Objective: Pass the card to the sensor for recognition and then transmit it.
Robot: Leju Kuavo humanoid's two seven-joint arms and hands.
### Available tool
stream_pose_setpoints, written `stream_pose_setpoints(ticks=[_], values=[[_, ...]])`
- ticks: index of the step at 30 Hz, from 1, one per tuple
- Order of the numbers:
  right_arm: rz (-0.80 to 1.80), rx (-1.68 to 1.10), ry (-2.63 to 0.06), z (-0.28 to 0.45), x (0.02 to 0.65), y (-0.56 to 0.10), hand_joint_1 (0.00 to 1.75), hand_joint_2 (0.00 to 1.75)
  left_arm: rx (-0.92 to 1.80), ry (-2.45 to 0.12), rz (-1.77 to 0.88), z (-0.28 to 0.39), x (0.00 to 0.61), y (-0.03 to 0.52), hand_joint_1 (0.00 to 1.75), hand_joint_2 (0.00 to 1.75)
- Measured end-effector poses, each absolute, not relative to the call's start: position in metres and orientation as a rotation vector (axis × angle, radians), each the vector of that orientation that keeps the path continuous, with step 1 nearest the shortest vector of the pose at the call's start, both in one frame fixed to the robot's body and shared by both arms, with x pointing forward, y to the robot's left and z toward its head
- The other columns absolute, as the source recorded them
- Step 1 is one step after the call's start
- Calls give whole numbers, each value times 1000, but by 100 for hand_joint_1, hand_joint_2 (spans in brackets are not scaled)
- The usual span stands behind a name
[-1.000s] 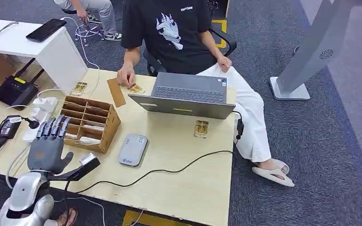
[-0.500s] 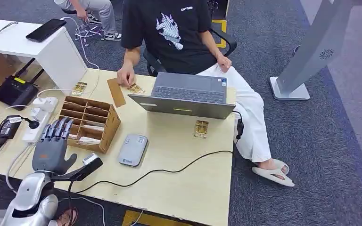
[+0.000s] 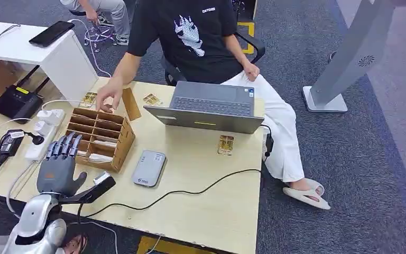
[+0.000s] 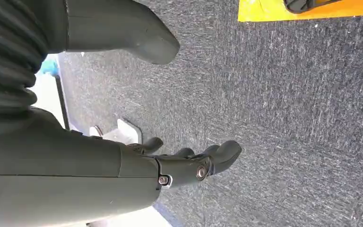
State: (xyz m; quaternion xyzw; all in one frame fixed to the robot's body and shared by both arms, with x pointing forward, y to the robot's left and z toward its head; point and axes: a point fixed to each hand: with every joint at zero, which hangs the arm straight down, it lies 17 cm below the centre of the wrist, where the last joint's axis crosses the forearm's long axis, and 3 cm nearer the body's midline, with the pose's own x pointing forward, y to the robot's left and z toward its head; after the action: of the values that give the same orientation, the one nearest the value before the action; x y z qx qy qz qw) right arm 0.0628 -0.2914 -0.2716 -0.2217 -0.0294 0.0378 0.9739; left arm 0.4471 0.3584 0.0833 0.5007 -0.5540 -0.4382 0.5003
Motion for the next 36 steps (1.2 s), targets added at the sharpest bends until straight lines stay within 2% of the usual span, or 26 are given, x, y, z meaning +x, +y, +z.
stream_pose_setpoints(ticks=[3, 5, 7, 12, 14, 18, 22, 23, 25, 27, 28, 30, 31, 32, 34, 36], values=[[78, -447, -60, -272, 63, -291, 0, 175, 1205, -1338, -1059, 81, 447, 357, 28, 175], [78, -447, -60, -272, 63, -291, 0, 175, 1203, -1337, -1058, 80, 447, 357, 40, 175], [78, -447, -60, -272, 63, -291, 0, 175, 1202, -1335, -1059, 79, 447, 357, 40, 175], [79, -447, -60, -272, 63, -291, 0, 175, 1200, -1335, -1058, 79, 448, 356, 61, 175], [80, -446, -60, -272, 63, -291, 0, 175, 1198, -1334, -1058, 78, 448, 355, 58, 175], [83, -445, -61, -272, 63, -291, 0, 175, 1196, -1331, -1059, 77, 448, 355, 75, 175], [86, -445, -62, -272, 63, -291, 0, 175, 1195, -1329, -1059, 76, 449, 355, 75, 175], [86, -445, -62, -272, 63, -291, 0, 175, 1195, -1330, -1059, 76, 449, 355, 87, 175], [88, -441, -62, -272, 63, -290, 0, 175, 1195, -1329, -1059, 76, 449, 355, 93, 175], [89, -433, -58, -272, 63, -288, 0, 175, 1193, -1326, -1060, 75, 449, 355, 113, 175], [89, -432, -57, -272, 62, -288, 0, 175, 1193, -1325, -1061, 75, 449, 355, 113, 175], [89, -428, -54, -273, 62, -288, 0, 175, 1192, -1322, -1062, 74, 450, 356, 152, 175], [89, -425, -53, -273, 62, -287, 0, 175, 1191, -1320, -1064, 74, 450, 356, 152, 175], [89, -423, -52, -273, 62, -287, 0, 175, 1188, -1317, -1066, 73, 450, 356, 161, 175], [89, -415, -49, -273, 61, -286, 0, 175, 1183, -1310, -1070, 71, 450, 356, 161, 175], [89, -412, -47, -274, 61, -285, 0, 175, 1179, -1304, -1073, 68, 450, 357, 175, 175]])
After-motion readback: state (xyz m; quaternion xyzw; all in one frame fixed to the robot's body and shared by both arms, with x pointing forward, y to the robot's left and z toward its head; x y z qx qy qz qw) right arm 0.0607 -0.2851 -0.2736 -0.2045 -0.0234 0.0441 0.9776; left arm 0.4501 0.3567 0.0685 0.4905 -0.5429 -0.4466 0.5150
